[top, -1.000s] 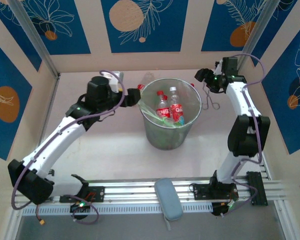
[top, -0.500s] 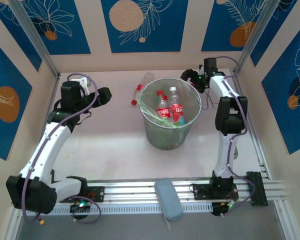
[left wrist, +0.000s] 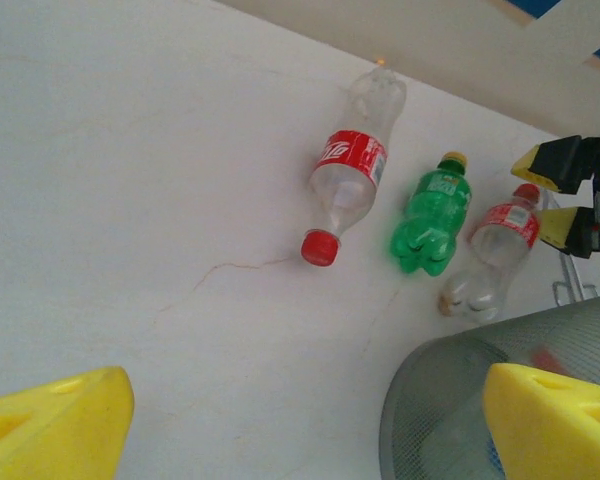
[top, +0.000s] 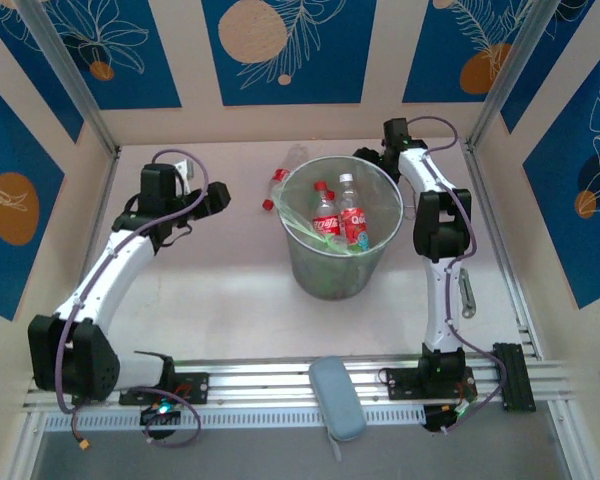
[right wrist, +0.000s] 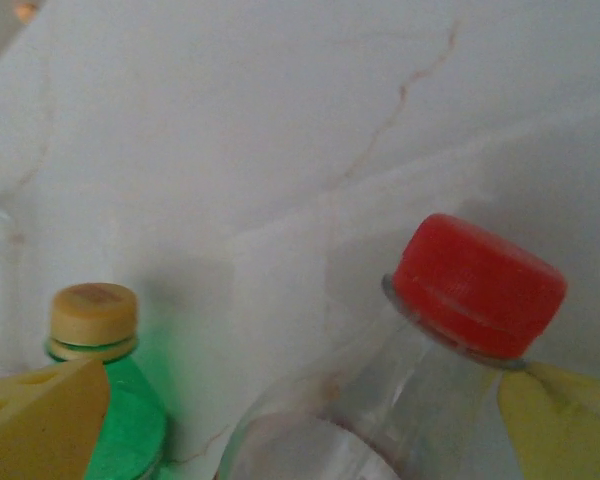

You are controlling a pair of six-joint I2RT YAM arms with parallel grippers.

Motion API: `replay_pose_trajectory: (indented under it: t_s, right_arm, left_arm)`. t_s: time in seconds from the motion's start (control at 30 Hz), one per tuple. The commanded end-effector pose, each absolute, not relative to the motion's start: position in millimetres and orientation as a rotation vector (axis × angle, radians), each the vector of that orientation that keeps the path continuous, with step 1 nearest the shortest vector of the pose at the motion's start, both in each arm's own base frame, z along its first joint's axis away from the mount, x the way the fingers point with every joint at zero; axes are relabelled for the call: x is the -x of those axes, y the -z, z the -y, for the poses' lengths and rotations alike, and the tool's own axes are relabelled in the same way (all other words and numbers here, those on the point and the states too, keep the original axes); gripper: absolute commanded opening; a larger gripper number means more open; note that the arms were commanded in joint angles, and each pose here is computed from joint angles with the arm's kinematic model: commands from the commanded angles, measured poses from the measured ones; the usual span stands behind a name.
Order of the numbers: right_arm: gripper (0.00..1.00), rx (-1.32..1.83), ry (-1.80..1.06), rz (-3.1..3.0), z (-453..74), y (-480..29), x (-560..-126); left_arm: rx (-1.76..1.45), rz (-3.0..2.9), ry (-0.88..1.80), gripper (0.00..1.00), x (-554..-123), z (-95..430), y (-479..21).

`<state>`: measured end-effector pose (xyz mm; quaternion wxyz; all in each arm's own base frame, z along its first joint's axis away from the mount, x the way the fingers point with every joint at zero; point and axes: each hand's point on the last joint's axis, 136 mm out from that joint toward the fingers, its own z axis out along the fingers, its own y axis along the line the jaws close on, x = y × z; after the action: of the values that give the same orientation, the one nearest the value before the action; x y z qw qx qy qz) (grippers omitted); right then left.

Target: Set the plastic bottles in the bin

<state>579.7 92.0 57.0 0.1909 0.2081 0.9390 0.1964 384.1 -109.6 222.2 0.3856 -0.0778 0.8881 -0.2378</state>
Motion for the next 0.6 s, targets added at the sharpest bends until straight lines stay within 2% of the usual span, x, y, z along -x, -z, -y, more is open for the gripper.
replay_pose_trajectory:
  t_s: [0.0,0.13,0.4,0.57]
  right_arm:
    - [0.98,-0.576,-0.455,-2.689,-86,-55,-571]
    - [0.91,-0.567,-0.426,-2.724,-80,-52,-563]
    - [0.69,-0.599,-0.419,-2.684,-61,-66,-555]
    - [0.65,-0.578,-0.416,-2.632,-48,-94,-555]
  left_arm:
    - [0.181,-2.246,0.617,0.90,-391,117,-217]
    - [0.177,-2.247,0.625,0.90,-393,120,-210]
    - [0.161,-2.258,0.619,0.91,-389,120,-206]
    - [0.167,-2.246,0.630,0.91,-384,119,-211]
